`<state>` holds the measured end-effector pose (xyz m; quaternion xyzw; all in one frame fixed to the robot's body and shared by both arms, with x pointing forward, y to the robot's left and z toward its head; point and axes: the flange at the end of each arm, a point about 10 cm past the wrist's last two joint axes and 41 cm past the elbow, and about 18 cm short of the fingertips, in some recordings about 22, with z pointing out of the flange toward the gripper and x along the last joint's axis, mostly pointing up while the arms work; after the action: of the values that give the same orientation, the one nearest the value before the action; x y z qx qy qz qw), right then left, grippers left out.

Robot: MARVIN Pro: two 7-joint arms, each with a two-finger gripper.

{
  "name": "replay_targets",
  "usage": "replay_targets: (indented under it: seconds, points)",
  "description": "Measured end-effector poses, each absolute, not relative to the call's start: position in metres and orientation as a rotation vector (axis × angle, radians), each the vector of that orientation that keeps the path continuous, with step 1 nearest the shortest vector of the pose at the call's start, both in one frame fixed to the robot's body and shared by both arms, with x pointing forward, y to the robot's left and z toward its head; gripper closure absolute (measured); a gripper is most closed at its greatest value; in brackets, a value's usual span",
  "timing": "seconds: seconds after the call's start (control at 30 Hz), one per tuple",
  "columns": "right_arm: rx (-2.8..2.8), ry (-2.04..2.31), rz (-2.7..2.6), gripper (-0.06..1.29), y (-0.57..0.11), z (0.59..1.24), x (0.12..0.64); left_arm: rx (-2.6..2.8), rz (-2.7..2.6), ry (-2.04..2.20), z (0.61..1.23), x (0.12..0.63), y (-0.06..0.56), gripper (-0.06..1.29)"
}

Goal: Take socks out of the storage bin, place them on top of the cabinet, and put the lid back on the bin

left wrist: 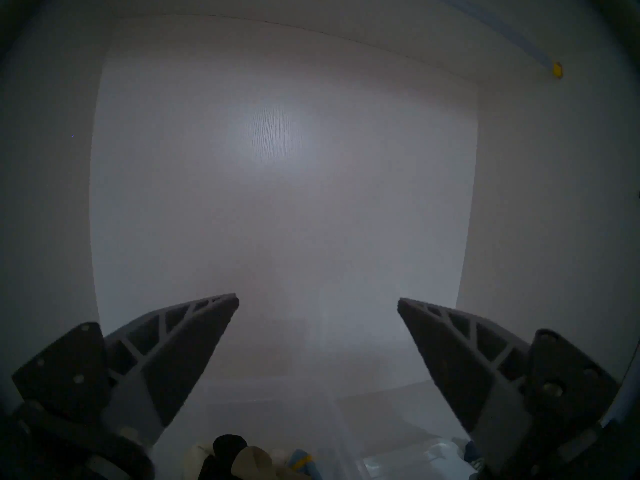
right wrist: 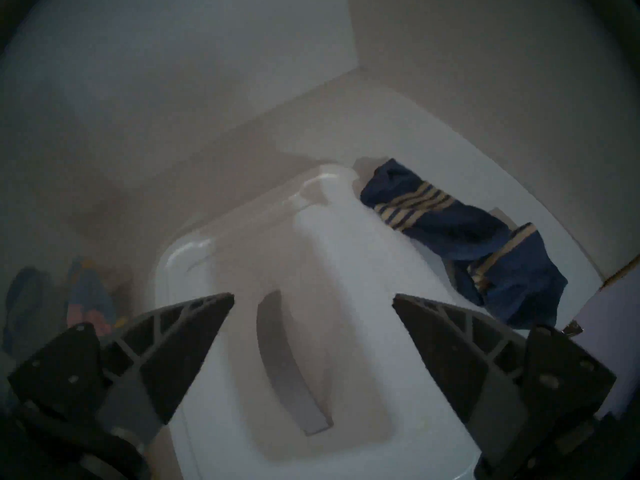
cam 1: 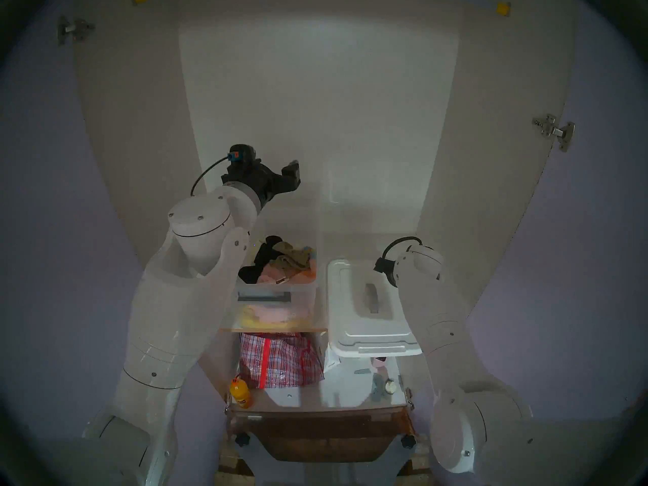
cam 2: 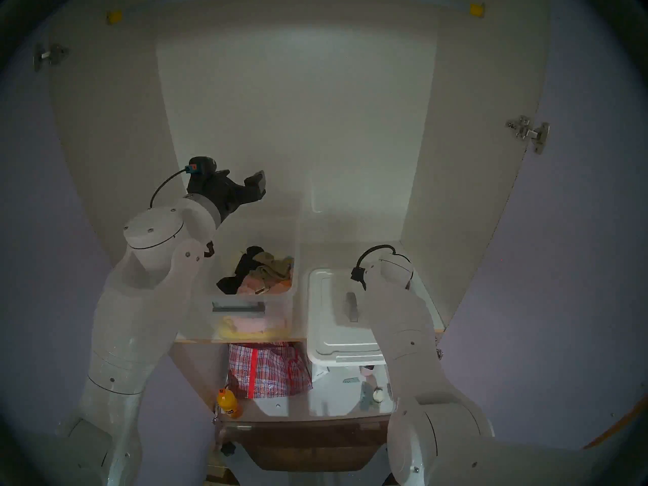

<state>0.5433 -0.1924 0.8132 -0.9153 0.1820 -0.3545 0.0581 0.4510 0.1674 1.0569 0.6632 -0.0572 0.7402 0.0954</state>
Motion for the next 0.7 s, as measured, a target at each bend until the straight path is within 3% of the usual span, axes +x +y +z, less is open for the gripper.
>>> replay_targets:
  seconds: [0.7]
  points:
    - [-2.864,0.270,-0.855,-0.02,-0.186,0.761,0.550,1.966,2.194,-0.169,1.057,0.451,0.168,-0.01]
